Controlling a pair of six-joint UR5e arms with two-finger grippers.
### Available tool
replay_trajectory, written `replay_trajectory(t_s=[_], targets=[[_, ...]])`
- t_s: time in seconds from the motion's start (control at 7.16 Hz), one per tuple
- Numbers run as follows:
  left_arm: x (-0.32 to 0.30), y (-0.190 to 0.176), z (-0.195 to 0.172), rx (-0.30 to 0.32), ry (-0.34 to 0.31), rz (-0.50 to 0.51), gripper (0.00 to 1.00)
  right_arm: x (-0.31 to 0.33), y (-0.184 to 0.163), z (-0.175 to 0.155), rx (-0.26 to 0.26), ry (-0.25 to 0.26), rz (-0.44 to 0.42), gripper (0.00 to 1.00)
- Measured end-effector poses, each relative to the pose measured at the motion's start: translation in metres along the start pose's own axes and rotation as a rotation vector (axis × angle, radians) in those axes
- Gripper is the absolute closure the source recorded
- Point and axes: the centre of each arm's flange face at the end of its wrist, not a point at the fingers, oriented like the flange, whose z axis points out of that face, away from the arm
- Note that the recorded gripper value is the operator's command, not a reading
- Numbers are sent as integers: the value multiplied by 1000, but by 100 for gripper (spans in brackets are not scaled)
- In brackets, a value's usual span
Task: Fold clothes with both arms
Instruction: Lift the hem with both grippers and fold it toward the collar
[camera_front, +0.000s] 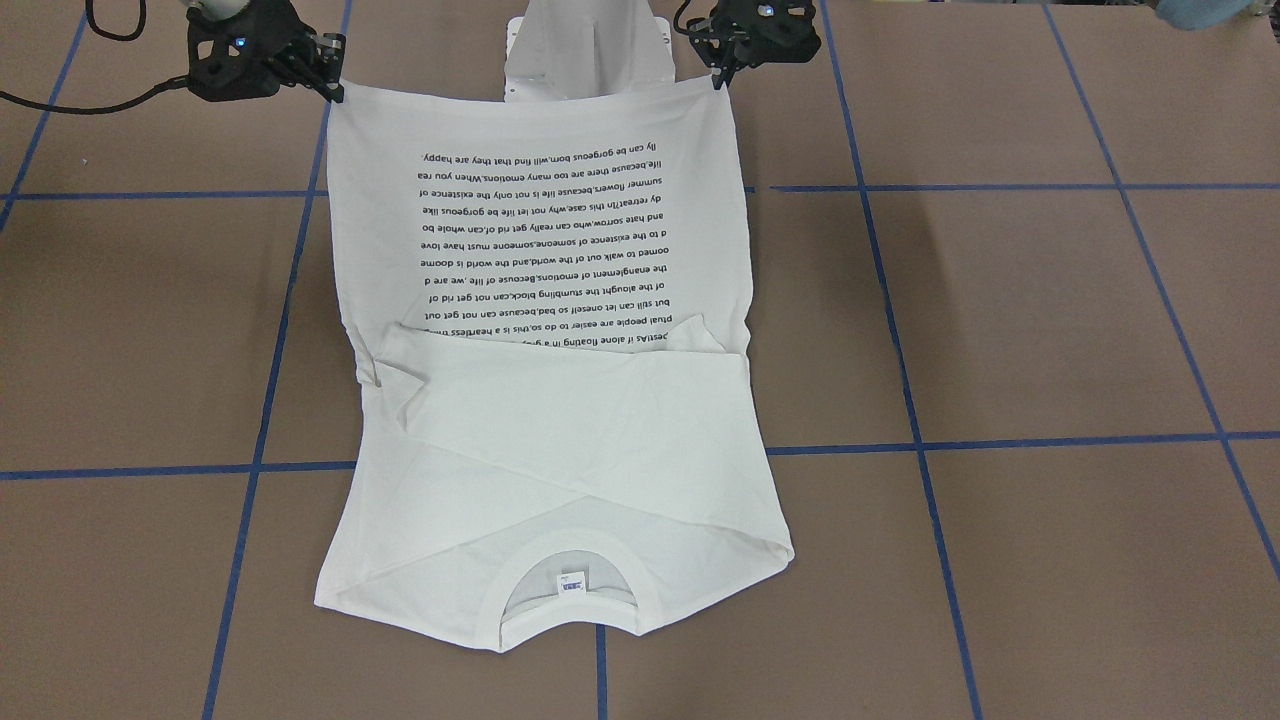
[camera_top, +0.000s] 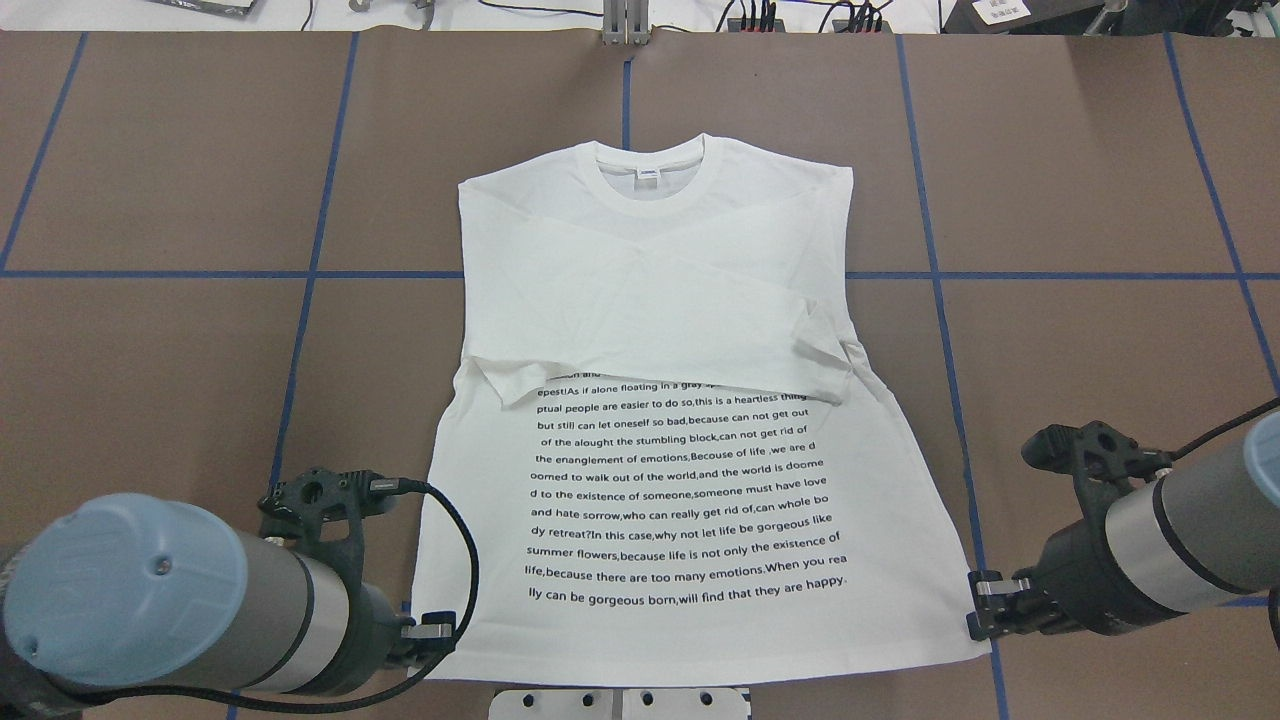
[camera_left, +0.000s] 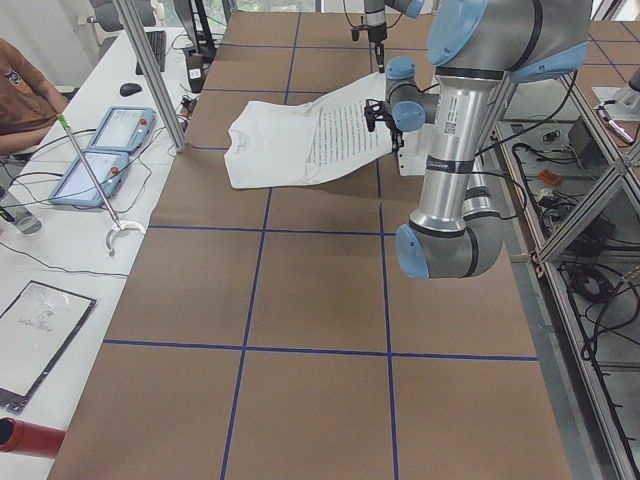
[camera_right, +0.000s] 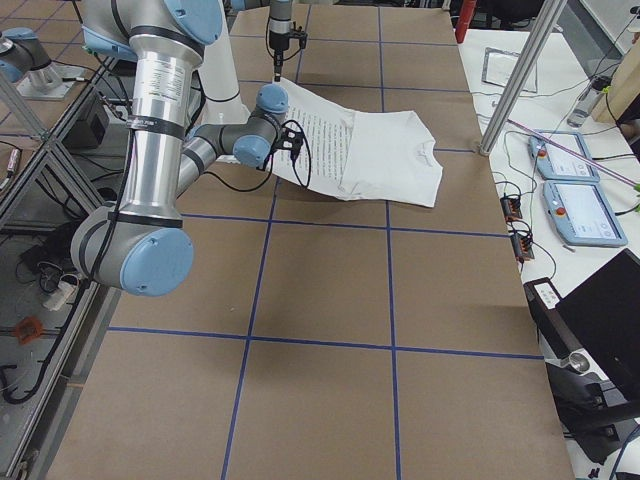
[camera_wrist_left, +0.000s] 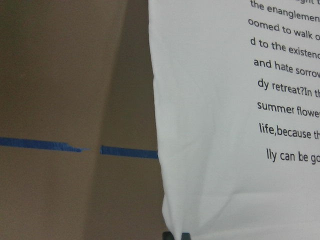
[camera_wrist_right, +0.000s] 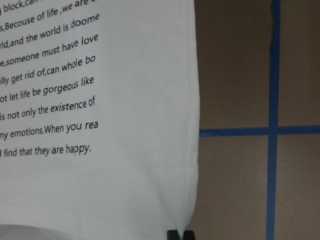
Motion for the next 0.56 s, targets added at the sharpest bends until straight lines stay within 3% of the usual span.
replay_trajectory(t_s=[0.28, 0.42, 0.56], targets=[[-4, 26, -30, -78, 0, -6, 100, 1, 22, -18, -134, -38, -4, 100], [-5, 33, -38, -99, 3, -19, 100, 2, 23, -24, -155, -59, -6, 100], [-3, 33, -40, -100, 6, -29, 100, 3, 15, -33, -133, -81, -11, 100]])
